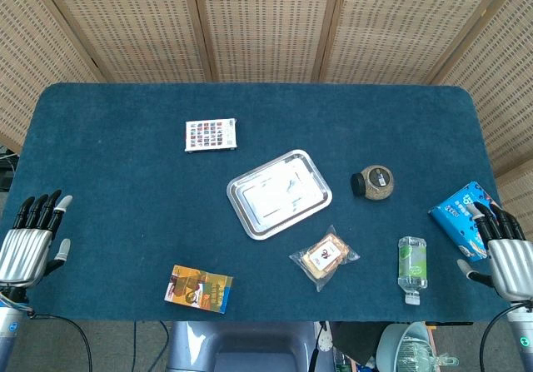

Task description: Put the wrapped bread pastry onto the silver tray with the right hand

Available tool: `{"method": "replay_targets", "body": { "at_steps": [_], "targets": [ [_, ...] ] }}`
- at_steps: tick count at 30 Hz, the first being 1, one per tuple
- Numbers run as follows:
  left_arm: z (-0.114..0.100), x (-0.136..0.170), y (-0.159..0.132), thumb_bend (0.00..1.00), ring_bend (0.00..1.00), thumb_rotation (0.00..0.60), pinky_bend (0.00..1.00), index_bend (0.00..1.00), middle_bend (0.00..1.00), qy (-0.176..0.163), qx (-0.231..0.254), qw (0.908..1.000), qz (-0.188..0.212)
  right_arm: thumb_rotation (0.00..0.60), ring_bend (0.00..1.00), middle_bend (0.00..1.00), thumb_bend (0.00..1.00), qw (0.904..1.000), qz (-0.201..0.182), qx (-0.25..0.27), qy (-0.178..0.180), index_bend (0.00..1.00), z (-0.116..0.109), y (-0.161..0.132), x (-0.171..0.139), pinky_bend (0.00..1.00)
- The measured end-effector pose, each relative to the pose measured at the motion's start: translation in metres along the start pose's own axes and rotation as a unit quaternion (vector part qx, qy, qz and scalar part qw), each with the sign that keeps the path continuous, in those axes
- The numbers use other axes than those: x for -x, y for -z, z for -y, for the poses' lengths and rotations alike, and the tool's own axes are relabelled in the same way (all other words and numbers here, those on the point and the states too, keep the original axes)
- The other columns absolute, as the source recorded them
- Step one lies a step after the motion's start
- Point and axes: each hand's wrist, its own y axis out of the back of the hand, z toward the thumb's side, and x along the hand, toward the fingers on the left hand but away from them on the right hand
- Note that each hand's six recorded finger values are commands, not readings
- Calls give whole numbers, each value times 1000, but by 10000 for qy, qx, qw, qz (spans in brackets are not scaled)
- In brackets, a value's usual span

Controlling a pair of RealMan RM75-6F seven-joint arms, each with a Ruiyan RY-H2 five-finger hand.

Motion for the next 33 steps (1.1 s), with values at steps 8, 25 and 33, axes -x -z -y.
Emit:
{"method": "replay_targets", "body": {
  "at_steps": [8, 25, 33],
  "targets": [
    [-2, -1, -3, 495, 0, 600, 0, 0, 0, -21, -17, 10000, 38, 600, 28, 62, 222, 10000, 17, 3, -12, 48, 1, 2, -1, 82],
    [-1, -3, -2, 495, 0, 600, 0, 0, 0, 3, -13, 10000, 22, 600, 29, 62, 222, 10000, 47, -14, -72, 48, 4, 3, 1, 81],
    [-3, -3, -2, 495, 0, 600, 0, 0, 0, -16, -23, 10000, 37, 600, 29, 62, 222, 9998, 29, 26, -177, 48, 10, 1, -1, 81]
  ]
}}
